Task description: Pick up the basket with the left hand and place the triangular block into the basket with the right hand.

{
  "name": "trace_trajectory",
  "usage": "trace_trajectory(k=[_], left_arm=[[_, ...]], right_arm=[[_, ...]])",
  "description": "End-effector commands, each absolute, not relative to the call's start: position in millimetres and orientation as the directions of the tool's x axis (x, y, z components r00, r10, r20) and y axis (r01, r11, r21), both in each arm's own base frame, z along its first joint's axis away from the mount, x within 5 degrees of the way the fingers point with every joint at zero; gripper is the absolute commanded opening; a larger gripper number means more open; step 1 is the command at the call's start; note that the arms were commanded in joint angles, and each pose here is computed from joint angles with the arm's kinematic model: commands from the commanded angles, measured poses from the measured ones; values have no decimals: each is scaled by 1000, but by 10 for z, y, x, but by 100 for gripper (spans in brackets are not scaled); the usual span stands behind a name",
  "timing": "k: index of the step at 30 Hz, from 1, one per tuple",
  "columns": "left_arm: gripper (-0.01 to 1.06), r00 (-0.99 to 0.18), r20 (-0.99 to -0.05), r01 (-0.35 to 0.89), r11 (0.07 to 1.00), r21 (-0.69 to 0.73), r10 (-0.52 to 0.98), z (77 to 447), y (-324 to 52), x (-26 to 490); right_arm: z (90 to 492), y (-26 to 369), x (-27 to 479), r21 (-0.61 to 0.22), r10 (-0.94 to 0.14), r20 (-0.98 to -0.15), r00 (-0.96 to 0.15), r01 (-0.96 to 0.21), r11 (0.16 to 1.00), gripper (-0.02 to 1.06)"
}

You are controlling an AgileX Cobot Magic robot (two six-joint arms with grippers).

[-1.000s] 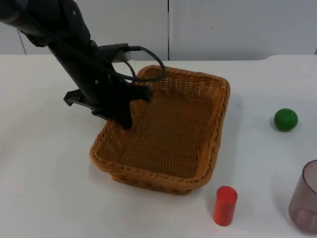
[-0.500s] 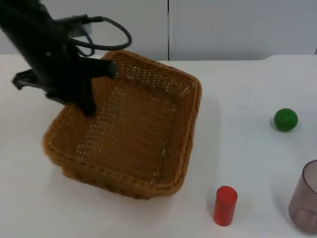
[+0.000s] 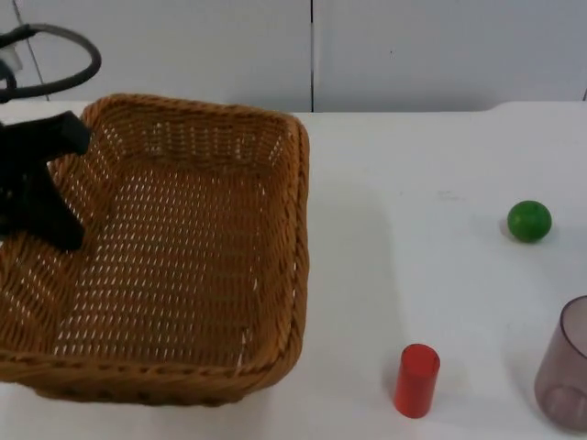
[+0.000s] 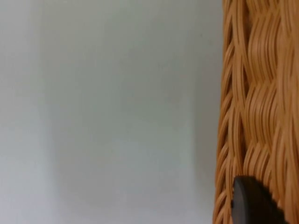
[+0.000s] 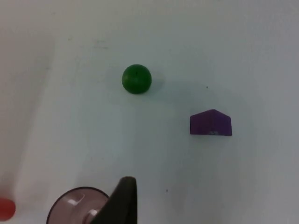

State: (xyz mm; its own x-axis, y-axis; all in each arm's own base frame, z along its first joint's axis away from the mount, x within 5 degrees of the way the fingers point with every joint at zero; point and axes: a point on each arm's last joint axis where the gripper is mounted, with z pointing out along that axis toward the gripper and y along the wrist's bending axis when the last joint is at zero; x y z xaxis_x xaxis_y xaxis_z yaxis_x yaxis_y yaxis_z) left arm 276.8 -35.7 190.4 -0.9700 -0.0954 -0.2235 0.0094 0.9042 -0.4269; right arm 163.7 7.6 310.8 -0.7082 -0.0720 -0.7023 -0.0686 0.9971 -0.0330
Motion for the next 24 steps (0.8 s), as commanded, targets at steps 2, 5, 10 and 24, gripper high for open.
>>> trace_trajectory(k=[2,5,10,24], left_arm=[[0,-965,-241,19,889,-457,-103,1955,-373,2758],[0,-964,-241,12,885,-465,-114,1960,-379,2762],[0,-961,-243,3,872,-489,-133,1972,-396,2772],[0,-961,-247,10,872,-489,-128,1973,-397,2773]], right_arm=[[3090,67,1622,-46,-90,-677,-730,-80,996,105],[3063,67,1633,-60,-115,-643,-757,-100,993,105],[3006,85,1804,-6,-54,-469,-881,-58,998,104],[2459,-35,2722,-216,-254,-209,-944,-209,954,102]])
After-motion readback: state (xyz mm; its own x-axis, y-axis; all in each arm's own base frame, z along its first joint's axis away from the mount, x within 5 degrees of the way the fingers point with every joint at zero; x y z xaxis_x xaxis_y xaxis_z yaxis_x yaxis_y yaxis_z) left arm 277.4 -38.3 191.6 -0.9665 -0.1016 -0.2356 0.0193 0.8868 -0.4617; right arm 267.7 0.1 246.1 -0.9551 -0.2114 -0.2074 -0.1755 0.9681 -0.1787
